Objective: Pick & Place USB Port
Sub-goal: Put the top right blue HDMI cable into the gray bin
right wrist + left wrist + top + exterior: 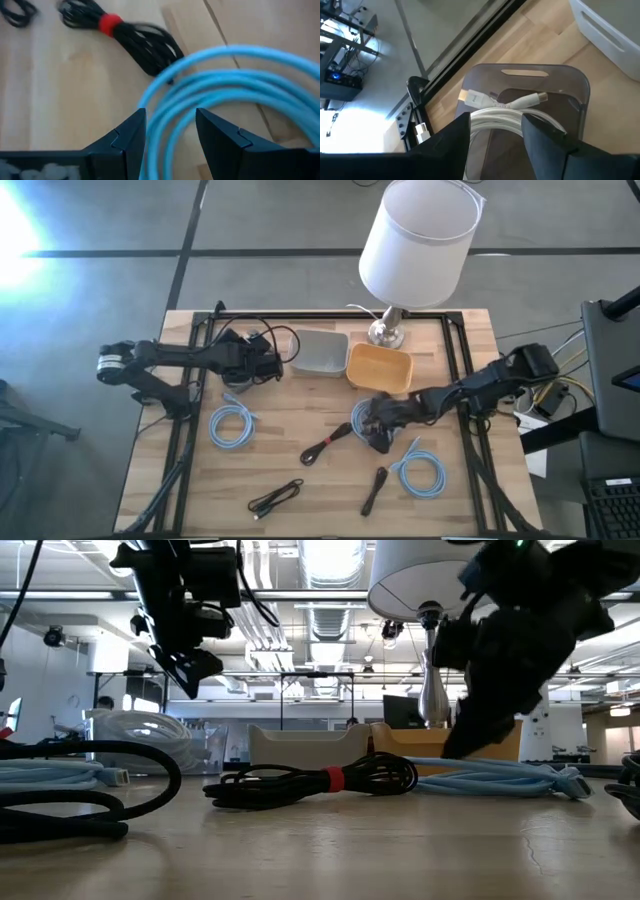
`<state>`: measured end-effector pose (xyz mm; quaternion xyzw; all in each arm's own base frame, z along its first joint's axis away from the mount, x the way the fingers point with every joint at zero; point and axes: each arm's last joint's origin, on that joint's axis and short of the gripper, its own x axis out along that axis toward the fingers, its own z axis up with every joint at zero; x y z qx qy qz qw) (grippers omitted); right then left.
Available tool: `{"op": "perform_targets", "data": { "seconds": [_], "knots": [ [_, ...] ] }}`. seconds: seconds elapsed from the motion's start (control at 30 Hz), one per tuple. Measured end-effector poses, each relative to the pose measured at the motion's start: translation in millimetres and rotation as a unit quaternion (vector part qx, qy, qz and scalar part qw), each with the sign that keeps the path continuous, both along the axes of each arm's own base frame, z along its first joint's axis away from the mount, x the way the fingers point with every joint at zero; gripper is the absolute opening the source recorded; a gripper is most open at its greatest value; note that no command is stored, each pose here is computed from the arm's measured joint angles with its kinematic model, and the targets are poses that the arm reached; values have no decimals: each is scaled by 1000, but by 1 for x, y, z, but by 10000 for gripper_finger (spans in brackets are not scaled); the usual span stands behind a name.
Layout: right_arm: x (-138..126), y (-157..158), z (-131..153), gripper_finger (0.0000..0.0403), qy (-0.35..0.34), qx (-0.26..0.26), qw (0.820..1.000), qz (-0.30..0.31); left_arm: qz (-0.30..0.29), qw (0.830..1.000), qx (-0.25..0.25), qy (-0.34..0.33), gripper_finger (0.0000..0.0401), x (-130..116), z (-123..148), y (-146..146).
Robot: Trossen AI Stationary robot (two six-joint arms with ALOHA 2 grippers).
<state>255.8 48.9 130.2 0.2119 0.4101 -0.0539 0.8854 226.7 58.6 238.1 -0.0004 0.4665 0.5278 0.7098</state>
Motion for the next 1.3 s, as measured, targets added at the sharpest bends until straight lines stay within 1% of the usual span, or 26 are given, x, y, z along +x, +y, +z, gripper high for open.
{"op": "perform_targets", "data": {
  "seconds": [0.2,0.37,0.47,0.6,0.73,0.83,0.97,1.07,1.3],
  "knots": [
    [4,2,-14,169,30,0,1000,-4,0,1000,0,0,181,0,0,0],
    [10,4,-19,168,36,-6,999,3,0,1000,0,1,181,0,0,0],
    [12,4,-20,161,36,-11,999,7,0,1000,0,1,181,0,0,0],
    [12,4,-21,136,38,-8,999,3,0,1000,0,1,181,0,0,0],
    [11,5,-21,96,39,-1,999,2,0,1000,-1,1,181,0,0,0],
    [11,6,-20,62,41,17,999,11,0,1000,-1,1,181,0,0,0],
    [9,9,-16,17,43,55,997,28,0,1000,-1,1,181,0,0,0],
    [8,10,-11,9,39,67,996,33,0,1000,-1,1,181,0,0,0],
    [6,15,3,8,7,71,996,43,0,1000,-1,1,181,0,0,0]
  ]
}}
